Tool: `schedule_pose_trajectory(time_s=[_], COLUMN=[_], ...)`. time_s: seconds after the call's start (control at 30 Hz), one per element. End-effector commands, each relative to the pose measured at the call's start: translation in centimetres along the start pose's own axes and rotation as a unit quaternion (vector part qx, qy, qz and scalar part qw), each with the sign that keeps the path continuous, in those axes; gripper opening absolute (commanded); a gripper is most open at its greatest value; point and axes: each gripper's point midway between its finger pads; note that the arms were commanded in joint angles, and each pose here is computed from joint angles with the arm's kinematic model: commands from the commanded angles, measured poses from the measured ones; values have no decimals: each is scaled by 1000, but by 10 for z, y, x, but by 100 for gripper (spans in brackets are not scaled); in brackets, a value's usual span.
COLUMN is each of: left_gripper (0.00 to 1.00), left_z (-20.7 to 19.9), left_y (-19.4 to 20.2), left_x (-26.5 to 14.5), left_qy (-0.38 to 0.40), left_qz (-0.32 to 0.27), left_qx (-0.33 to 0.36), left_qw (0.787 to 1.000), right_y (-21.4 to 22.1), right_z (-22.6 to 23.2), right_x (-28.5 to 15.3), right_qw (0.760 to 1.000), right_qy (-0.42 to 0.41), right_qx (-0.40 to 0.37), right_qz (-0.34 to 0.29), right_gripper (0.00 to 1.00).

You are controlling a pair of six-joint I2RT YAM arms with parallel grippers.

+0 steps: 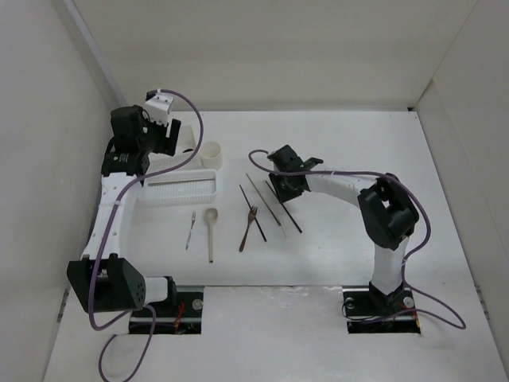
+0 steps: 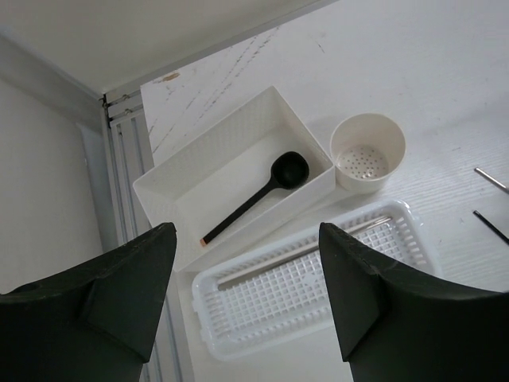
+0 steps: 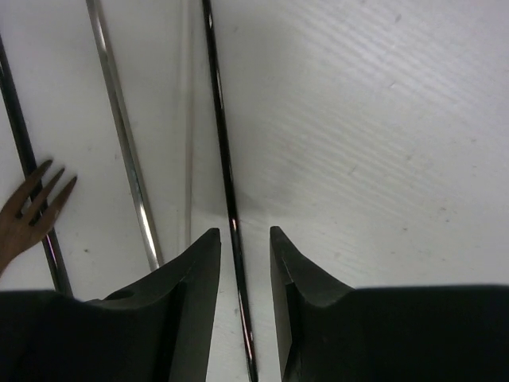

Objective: Sort the eating utensils into containers

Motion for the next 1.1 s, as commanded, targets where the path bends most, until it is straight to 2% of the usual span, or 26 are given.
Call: schedule_pose_trajectory(time_s=[0.0, 0.2, 0.3, 0.33, 0.37, 0.4, 0.47, 0.57, 0.63, 0.7, 0.83, 0.87, 0.93, 1.07], left_gripper=[69, 72, 72, 72, 72, 72, 72, 72, 72, 72, 75, 75, 76, 79], left_z=[-4, -5, -5, -4, -3, -3, -1, -5, -14, -31, -69, -86, -101, -140], left_y=[-8, -6, -6, -6, -8, -8, -13, -12, -6, -7, -12, -17, -20, -41], left_x=[-12, -12, -12, -12, -11, -11, -14, -16, -16, -18, -24, -31, -39, -51], left_qy=[0, -1, -1, -5, -7, -7, -11, -3, 20, 69, 174, 221, 268, 361], left_qz=[-24, -28, -28, -26, -31, -31, -39, -42, -32, -40, -69, -85, -102, -137], left_qx=[-11, -10, -15, -15, -14, -14, -12, -12, -9, 5, 4, 1, 16, 34], left_qw=[1000, 1000, 1000, 1000, 999, 999, 999, 999, 999, 997, 982, 971, 958, 922], right_y=[9, 21, 30, 30, 30, 34, 36, 18, -4, -18, -68, -77, -99, -159], right_z=[12, 8, 3, 3, 3, -2, -4, -18, -23, -32, -30, -29, -25, -3], right_x=[4, 27, 35, 35, 35, 36, 34, 21, 4, -9, -66, -77, -103, -181], right_qw=[999, 999, 998, 998, 998, 998, 998, 999, 998, 997, 986, 984, 976, 939], right_qy=[-30, -11, 5, 5, 5, 17, 23, 28, 21, 18, 7, 2, -9, -80], right_qx=[-18, -14, -11, -11, -11, -12, -7, 31, 50, 64, 69, 70, 74, 69], right_qz=[4, 36, 54, 54, 54, 56, 55, 23, -19, -50, -151, -166, -204, -326], right_gripper=[37, 37, 32, 28, 11, 0, 0, 0, 0, 0, 0, 0, 0, 0])
Point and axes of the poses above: each gripper's point midway between its finger pads, its own x axis out along the fingers, its own z axis along the line the jaws close on, y = z × x, and after that the axes turned 4 degrees about x, right-handed
